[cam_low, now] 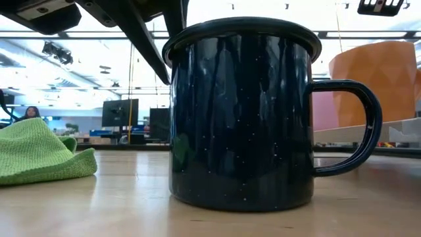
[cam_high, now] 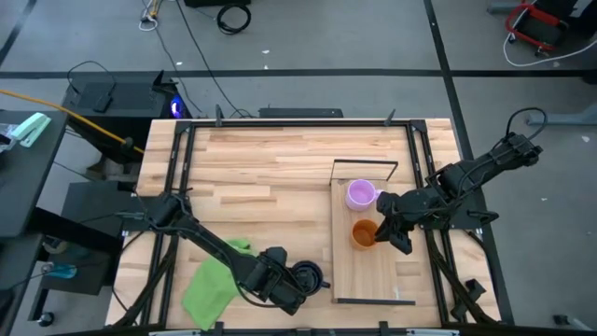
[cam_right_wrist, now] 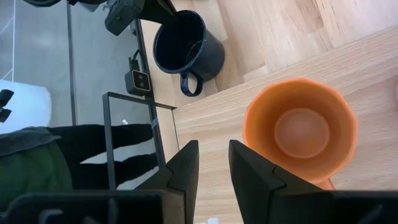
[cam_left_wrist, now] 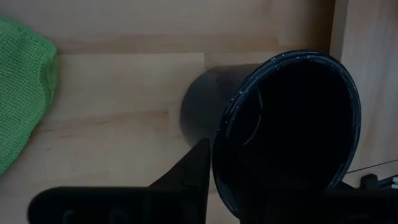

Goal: Stack small to large cups/mugs on shelf
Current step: Put the black mug on the shelf

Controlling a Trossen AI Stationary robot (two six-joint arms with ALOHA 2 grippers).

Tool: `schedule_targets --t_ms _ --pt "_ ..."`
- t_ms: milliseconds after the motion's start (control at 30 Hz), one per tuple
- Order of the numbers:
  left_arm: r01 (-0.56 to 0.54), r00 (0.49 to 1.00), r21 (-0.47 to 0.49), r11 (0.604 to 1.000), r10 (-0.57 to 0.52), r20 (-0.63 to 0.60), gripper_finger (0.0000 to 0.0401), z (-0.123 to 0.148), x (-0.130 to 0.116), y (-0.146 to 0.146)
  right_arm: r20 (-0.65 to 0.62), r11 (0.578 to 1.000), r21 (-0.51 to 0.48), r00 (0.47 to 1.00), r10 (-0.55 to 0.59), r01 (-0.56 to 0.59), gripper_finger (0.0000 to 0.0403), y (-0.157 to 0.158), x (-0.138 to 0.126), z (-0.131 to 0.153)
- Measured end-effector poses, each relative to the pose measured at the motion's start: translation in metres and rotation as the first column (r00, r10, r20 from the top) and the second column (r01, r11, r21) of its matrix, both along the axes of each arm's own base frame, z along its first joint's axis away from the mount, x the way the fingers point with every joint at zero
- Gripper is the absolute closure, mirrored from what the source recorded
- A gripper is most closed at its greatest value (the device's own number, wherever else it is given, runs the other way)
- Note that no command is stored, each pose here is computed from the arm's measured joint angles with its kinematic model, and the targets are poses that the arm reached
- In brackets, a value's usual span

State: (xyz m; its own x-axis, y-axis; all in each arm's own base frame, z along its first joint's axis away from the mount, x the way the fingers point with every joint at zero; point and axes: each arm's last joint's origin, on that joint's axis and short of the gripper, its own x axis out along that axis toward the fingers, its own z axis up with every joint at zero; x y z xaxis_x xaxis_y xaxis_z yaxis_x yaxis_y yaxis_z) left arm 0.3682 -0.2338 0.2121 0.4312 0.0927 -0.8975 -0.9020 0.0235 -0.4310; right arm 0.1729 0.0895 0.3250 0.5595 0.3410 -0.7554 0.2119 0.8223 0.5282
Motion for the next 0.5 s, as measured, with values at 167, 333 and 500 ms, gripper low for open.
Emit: schedule_targets --t_ms 167,333,500 --pt "0.003 1.000 0.000 1.000 -0.003 0.002 0.0328 0.0008 -0.0001 -0.0001 0.000 1.000 0.000 1.000 0.000 0.000 0.0306 0.0000 0.0000 0.0000" --pt "0.020 1.000 0.003 1.000 -0.020 0.009 0.0322 0.0035 -0.0003 0.0001 0.000 1.000 0.000 1.000 0.000 0.000 0.0306 0.0000 0.0000 0.0000" --pt "0.026 1.000 0.006 1.000 -0.026 0.008 0.0323 0.0035 -0.0003 0.0001 0.000 1.000 0.000 1.000 0.000 0.000 0.0306 0.0000 0.0000 0.0000"
